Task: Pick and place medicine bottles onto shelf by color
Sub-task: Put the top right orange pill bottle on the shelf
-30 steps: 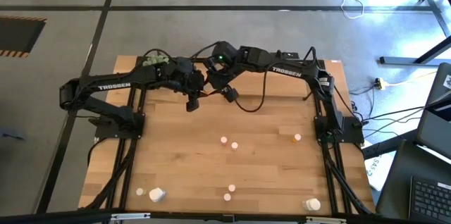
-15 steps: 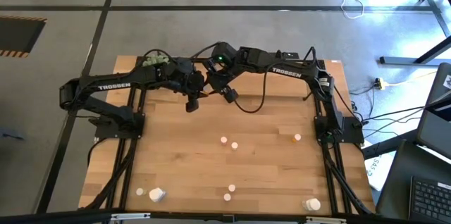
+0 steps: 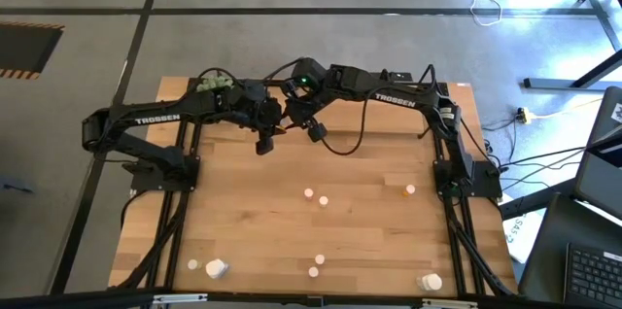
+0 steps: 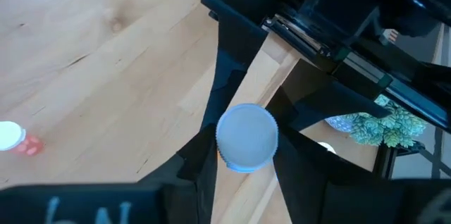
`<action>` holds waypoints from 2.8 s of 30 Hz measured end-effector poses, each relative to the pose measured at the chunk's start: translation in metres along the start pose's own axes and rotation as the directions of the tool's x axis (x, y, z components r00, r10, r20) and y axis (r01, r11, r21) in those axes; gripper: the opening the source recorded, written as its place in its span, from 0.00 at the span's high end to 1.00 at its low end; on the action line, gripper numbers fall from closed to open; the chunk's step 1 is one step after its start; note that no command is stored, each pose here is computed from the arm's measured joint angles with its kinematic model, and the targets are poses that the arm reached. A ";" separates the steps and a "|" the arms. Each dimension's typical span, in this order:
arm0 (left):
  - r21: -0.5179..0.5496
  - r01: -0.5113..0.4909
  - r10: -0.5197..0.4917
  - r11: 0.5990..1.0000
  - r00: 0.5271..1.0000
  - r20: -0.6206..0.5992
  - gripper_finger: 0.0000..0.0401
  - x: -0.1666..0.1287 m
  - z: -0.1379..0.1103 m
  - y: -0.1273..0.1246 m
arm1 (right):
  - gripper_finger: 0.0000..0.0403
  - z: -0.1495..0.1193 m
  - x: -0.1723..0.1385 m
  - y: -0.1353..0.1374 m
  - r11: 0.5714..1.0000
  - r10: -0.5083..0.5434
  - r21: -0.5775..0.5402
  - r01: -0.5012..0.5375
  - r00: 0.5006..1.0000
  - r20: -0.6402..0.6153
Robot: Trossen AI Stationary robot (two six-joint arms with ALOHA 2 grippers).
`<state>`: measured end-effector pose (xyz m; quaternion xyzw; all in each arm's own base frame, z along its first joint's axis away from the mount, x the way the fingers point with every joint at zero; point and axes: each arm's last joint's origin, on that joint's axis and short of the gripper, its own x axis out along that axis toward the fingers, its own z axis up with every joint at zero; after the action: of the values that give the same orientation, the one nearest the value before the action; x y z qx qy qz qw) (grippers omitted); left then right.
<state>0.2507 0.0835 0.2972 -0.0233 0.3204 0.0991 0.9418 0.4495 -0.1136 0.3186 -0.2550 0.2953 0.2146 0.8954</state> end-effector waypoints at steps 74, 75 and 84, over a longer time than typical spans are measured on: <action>-0.118 -0.082 0.088 0.990 0.995 0.047 0.62 -0.041 0.000 0.000 | 0.69 -0.066 -0.159 -0.017 0.768 -0.032 0.605 0.210 0.956 -0.291; -0.118 -0.082 0.088 0.990 0.995 0.047 0.62 -0.041 0.000 0.000 | 0.69 -0.071 -0.164 -0.018 0.757 -0.033 0.615 0.220 0.954 -0.299; -0.118 -0.084 0.090 0.989 0.995 0.047 0.62 -0.041 0.000 0.000 | 0.69 -0.118 -0.184 -0.020 0.633 0.047 0.743 0.217 0.947 -0.317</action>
<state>0.2187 0.0762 0.3221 -0.0615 0.2901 0.1591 0.9417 0.2750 -0.2411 0.3605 0.1068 0.4813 -0.0170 0.8699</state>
